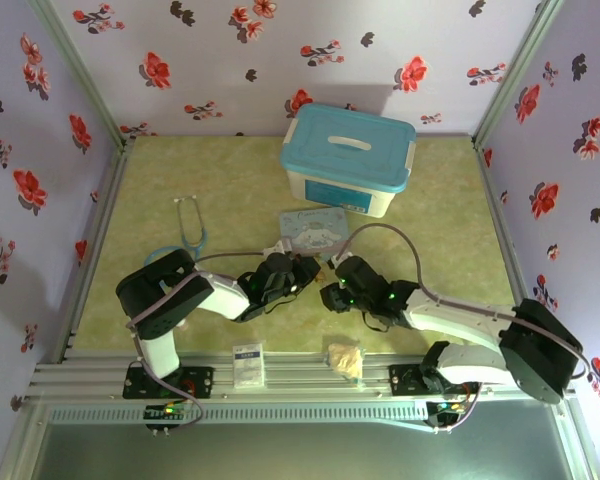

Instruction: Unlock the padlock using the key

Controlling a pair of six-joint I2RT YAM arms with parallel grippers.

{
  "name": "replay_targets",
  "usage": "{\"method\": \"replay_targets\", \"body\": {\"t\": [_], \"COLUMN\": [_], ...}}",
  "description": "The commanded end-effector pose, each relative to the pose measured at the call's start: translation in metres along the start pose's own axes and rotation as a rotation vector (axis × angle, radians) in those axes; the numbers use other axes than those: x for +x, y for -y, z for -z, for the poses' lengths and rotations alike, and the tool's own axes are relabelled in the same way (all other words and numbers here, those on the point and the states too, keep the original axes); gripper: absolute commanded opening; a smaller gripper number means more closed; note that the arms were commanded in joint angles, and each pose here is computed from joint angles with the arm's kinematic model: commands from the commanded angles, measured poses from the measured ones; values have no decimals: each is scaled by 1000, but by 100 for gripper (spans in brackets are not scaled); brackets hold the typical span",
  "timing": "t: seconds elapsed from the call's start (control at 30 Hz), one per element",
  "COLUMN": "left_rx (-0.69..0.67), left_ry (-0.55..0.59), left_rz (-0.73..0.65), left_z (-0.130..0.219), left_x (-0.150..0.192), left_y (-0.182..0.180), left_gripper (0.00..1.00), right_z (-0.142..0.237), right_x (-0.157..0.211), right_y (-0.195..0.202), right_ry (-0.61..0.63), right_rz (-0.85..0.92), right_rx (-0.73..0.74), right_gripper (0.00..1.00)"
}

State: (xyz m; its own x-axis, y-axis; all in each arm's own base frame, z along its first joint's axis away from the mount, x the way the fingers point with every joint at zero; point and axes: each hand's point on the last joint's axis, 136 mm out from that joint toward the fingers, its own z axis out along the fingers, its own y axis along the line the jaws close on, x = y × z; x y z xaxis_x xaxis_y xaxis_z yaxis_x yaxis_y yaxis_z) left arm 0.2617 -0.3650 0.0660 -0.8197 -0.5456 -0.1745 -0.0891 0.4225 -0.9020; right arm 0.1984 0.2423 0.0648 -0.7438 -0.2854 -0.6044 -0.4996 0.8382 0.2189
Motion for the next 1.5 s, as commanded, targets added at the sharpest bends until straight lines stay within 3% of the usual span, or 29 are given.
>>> {"method": "replay_targets", "body": {"t": [0.0,0.43,0.73,1.2,1.47], "left_rx": [99,121,131,132,129], "left_ry": [11,-4,-23,-41,-39], "left_rz": [-25,-10,15,37,29], "left_z": [2,3,1,2,4], "left_x": [-2,3,9,13,13], "left_y": [37,42,38,32,30], "left_gripper": [0,0,0,0,0], "right_z": [-3,-20,-27,-25,-23], "right_x": [-13,-19,-28,-39,-37], "right_y": [-7,-8,-10,-17,-8], "right_ry": [21,19,69,171,197], "right_rz": [60,156,131,-274,-406], "right_rx": [15,152,167,-331,-472], "right_gripper": [40,35,21,12,10]}}
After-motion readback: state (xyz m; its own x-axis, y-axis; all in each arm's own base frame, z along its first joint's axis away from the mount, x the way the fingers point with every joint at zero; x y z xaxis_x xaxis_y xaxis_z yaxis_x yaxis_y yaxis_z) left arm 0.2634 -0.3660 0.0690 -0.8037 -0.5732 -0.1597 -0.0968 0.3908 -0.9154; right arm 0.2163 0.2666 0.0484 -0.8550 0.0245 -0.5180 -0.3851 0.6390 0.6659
